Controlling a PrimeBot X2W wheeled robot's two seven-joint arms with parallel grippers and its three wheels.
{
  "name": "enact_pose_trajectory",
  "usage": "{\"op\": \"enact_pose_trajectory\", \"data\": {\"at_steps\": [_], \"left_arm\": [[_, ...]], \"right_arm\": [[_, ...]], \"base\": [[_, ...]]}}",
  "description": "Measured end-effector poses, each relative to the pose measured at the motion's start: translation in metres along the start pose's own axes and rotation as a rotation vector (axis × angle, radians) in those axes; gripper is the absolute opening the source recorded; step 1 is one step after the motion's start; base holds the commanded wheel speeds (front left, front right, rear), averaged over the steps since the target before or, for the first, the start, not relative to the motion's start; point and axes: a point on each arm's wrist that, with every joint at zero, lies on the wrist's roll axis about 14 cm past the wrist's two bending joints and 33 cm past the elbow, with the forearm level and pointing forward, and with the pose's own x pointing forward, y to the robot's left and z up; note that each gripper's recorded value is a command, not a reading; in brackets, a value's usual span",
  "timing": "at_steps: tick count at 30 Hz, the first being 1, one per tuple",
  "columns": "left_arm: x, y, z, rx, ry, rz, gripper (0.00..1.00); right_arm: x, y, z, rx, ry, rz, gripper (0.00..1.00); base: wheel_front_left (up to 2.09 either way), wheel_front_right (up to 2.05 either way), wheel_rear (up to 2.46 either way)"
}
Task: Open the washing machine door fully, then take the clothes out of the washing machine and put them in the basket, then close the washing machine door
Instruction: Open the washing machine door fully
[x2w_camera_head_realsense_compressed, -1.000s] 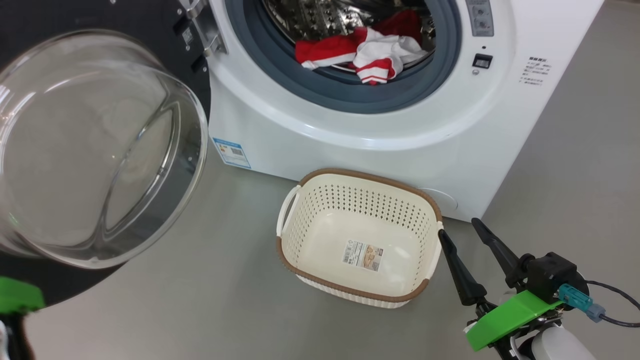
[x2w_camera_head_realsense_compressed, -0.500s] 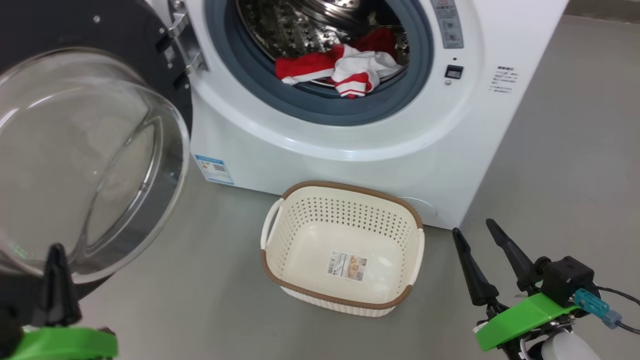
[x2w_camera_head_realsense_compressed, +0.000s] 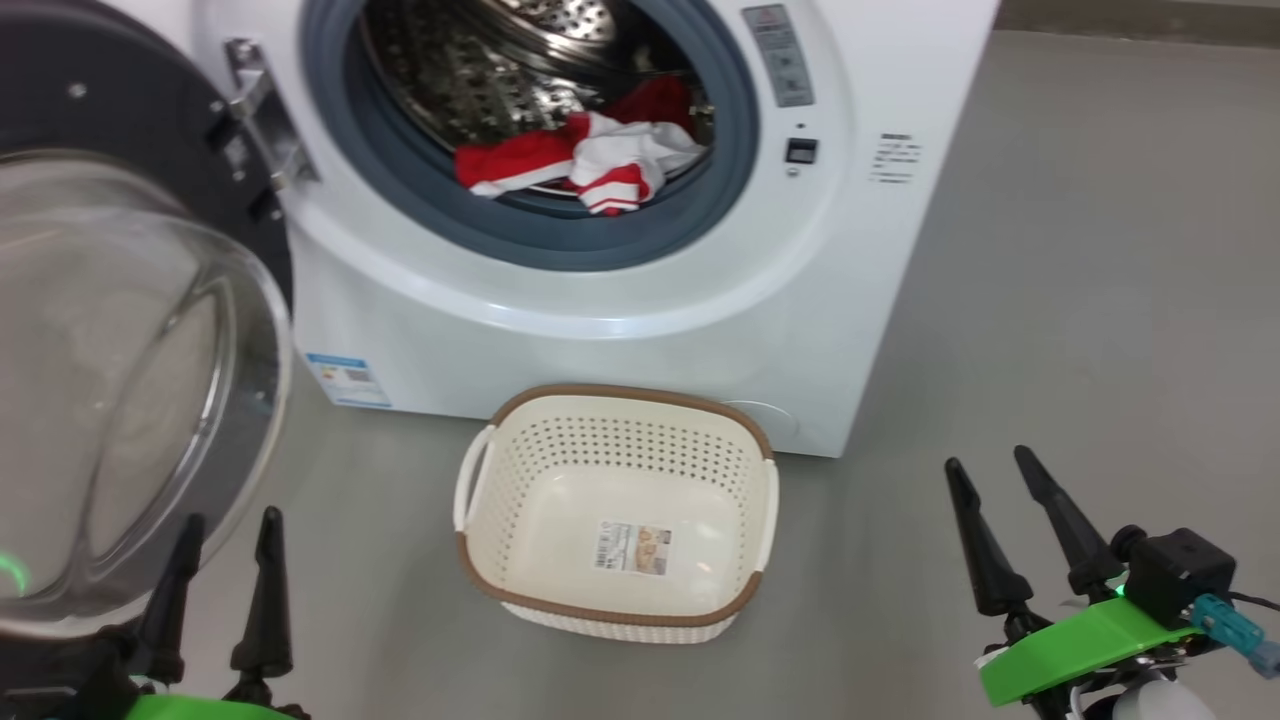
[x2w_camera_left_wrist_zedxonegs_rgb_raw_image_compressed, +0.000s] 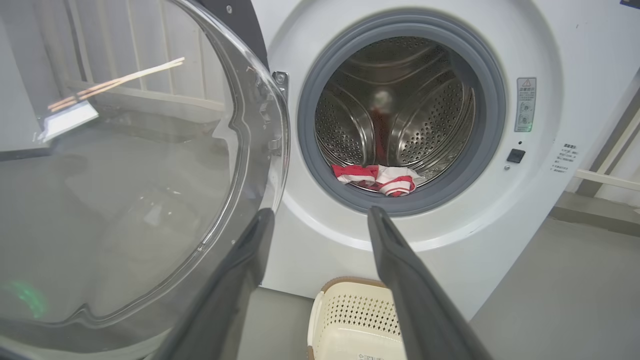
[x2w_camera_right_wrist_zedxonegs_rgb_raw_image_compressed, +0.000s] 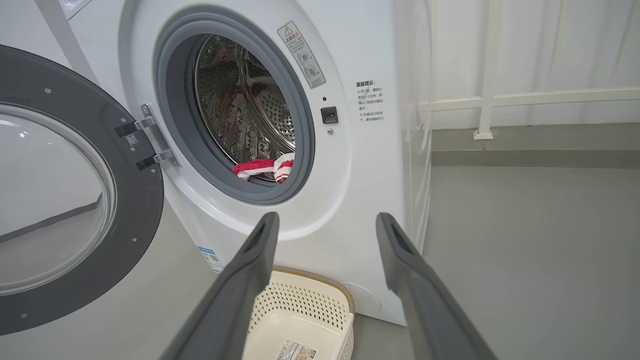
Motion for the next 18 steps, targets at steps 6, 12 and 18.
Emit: {"op": "enact_pose_trajectory", "data": {"at_steps": [6, 12, 18], "left_arm": [[0.013, -0.037, -0.002, -0.009, 0.002, -0.120, 1.00], [0.020, -0.068, -0.015, -0.016, 0.037, -0.216, 1.00], [0.026, -0.096, -0.025, -0.032, 0.064, -0.293, 1.00]], "right_arm": [[-0.013, -0.025, 0.012, -0.003, -0.036, -0.082, 1.00], [-0.034, -0.052, 0.021, -0.004, -0.064, -0.177, 1.00], [-0.049, -0.070, 0.028, -0.005, -0.089, -0.245, 1.00]], "base": [[0.00, 0.00, 0.00], [0.00, 0.00, 0.00], [0.00, 0.00, 0.00]]}}
